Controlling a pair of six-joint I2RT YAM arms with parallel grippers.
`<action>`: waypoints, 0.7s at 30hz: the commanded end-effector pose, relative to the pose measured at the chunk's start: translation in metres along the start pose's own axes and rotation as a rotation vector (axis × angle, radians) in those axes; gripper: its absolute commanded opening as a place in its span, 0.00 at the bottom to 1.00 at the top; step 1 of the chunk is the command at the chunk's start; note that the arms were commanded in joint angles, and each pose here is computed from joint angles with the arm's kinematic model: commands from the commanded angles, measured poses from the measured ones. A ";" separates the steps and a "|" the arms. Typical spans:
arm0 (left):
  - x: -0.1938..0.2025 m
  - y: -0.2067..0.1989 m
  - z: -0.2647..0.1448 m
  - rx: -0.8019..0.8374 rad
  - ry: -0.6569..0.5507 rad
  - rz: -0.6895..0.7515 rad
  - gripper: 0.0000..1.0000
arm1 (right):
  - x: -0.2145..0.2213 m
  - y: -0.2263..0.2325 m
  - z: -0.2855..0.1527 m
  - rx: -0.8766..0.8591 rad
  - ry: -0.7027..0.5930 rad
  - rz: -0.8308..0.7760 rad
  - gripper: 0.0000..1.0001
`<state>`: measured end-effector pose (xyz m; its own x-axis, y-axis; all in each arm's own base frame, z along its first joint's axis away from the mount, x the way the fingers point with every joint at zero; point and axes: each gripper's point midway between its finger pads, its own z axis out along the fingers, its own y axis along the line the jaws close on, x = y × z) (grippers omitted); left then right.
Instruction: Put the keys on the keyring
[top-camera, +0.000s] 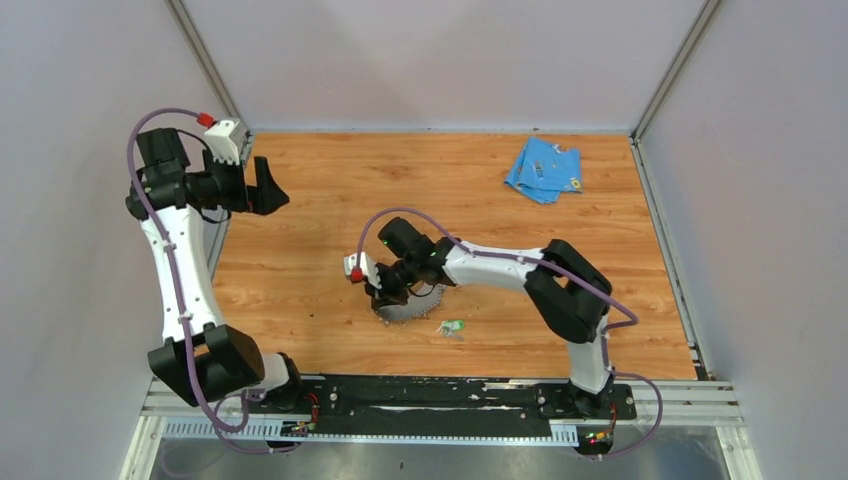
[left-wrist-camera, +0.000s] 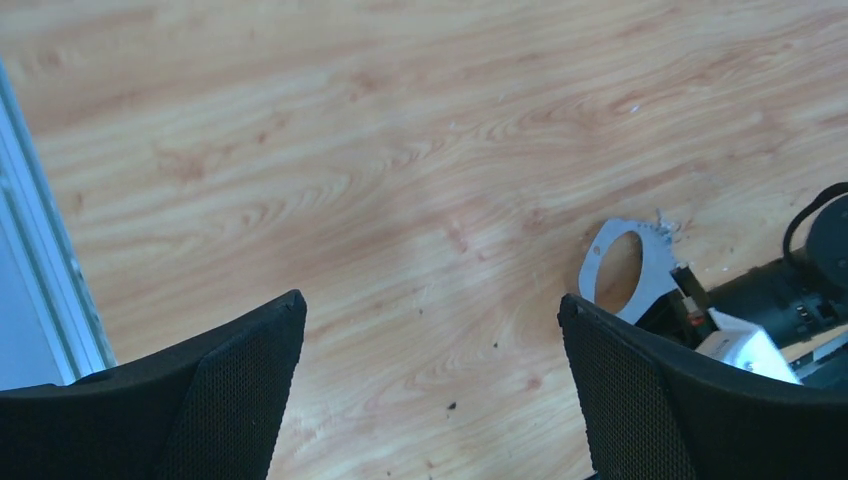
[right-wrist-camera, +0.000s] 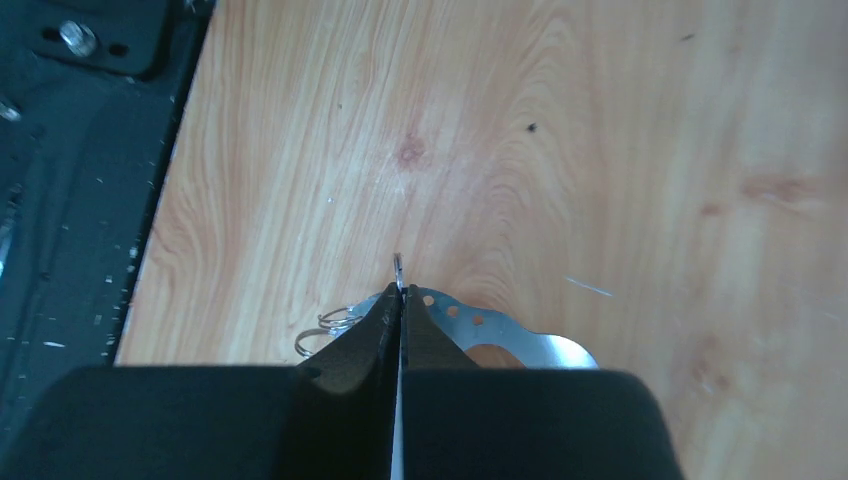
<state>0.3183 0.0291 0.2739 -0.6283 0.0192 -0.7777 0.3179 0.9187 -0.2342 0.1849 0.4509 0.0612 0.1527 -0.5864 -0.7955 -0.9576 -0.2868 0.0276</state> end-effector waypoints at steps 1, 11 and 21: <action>-0.050 -0.058 -0.038 0.144 -0.201 0.229 0.95 | -0.081 -0.012 -0.063 0.190 -0.217 -0.033 0.00; 0.068 -0.202 -0.054 0.460 0.008 0.840 1.00 | -0.160 0.027 -0.148 0.294 -0.513 -0.120 0.00; 0.104 -0.231 -0.075 0.658 -0.049 1.022 0.73 | -0.195 0.070 -0.197 0.307 -0.683 -0.128 0.00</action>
<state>0.1366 -0.1473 0.2985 0.0682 0.5943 -0.8013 0.9485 0.2105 0.2368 0.1494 0.4027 0.3064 0.1867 -0.0318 -0.9819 -0.9814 -0.0511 -0.1850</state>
